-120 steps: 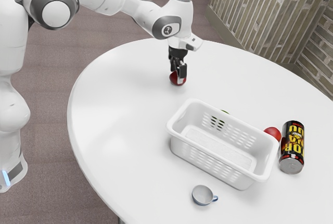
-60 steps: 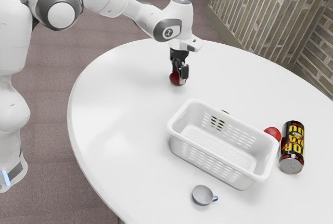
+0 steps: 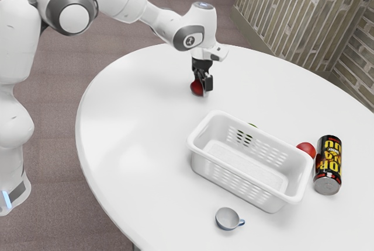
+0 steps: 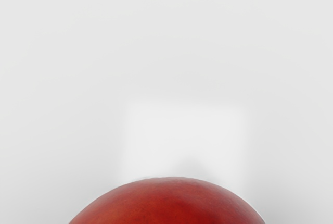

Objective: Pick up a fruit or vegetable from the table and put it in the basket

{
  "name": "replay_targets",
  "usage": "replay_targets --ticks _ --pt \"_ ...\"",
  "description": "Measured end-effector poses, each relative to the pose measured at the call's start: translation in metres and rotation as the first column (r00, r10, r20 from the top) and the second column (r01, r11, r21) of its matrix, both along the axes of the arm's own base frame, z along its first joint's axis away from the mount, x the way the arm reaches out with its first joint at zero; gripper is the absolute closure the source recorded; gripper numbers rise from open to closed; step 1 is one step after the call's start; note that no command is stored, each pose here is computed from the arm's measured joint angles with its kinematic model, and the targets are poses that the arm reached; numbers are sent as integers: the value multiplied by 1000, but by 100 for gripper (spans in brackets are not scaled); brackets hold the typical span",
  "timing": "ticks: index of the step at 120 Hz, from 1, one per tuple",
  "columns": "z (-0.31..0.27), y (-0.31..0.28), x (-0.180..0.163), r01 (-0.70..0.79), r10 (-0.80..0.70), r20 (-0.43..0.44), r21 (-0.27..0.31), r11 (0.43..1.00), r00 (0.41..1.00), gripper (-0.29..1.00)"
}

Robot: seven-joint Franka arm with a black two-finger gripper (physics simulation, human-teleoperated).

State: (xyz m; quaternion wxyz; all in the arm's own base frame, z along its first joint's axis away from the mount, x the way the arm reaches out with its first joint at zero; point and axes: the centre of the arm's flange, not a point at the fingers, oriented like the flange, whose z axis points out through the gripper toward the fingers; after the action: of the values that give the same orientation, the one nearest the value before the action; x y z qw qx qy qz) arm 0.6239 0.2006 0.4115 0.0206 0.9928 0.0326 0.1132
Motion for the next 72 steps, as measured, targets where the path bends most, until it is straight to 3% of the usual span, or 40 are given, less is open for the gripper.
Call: replay_targets --ticks 25,54,72 --pt "0 0 0 -2 2 2 0 1000 1000 23" --pt "10 0 0 -5 4 12 11 1000 1000 25" --pt "64 -7 -5 4 -5 37 38 999 999 26"
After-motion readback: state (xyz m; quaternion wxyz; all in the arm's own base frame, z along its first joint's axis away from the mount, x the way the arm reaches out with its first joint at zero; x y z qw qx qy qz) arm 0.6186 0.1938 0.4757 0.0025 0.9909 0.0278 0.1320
